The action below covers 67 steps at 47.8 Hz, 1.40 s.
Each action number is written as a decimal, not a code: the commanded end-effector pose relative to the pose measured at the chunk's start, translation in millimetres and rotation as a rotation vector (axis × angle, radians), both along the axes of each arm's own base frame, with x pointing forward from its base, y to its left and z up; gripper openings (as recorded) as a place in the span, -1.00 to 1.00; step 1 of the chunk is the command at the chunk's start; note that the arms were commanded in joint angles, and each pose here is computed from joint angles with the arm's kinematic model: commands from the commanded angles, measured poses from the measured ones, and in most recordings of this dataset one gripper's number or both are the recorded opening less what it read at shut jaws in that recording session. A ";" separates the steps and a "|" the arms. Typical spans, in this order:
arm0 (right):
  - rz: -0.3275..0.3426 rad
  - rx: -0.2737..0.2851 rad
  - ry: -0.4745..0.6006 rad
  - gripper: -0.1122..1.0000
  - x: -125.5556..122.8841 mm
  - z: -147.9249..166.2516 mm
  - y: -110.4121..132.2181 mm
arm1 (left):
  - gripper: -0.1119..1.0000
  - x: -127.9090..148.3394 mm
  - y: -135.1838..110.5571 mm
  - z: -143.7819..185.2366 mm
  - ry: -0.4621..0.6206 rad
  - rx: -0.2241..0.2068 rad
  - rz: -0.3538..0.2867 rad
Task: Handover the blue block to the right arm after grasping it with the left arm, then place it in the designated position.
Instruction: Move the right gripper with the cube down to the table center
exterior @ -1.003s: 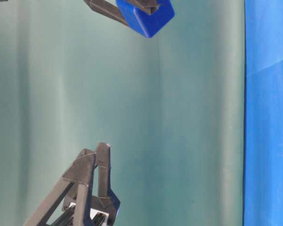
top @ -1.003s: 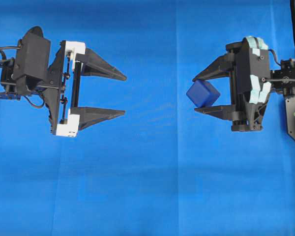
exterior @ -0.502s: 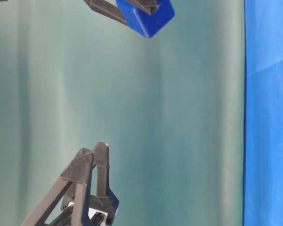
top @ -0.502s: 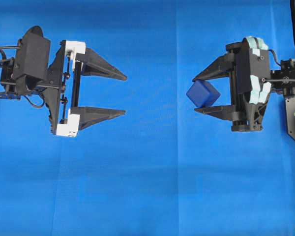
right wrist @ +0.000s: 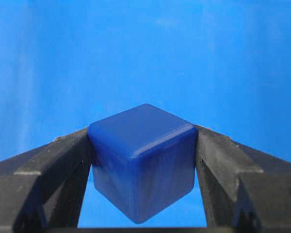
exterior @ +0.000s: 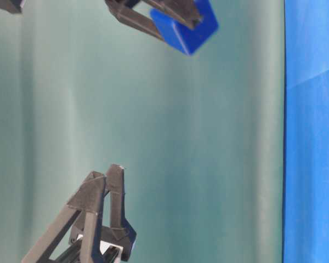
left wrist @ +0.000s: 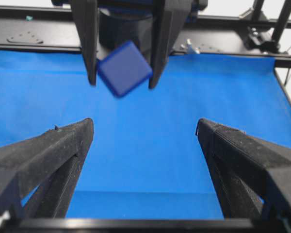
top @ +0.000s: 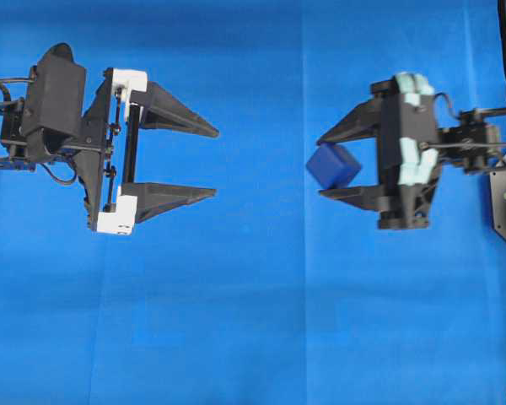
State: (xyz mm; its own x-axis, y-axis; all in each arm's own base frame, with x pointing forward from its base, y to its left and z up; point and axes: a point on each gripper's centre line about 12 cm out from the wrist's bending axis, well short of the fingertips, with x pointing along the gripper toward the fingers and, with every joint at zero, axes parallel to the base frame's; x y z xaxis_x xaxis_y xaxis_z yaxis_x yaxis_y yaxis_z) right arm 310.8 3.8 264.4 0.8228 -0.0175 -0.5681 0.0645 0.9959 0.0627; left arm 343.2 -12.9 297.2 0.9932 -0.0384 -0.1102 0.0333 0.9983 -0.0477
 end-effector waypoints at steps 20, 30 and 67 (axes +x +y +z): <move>0.034 0.031 -0.042 0.05 63.9 -64.2 7.1 | 0.86 2.0 0.9 13.5 -0.038 -0.001 0.003; 0.028 0.057 -0.063 0.05 85.1 -91.7 7.3 | 0.86 2.0 0.9 13.5 -0.038 -0.001 0.003; 0.014 0.069 -0.070 0.05 128.5 -150.7 -1.1 | 0.86 2.2 0.9 14.1 -0.040 -0.002 0.003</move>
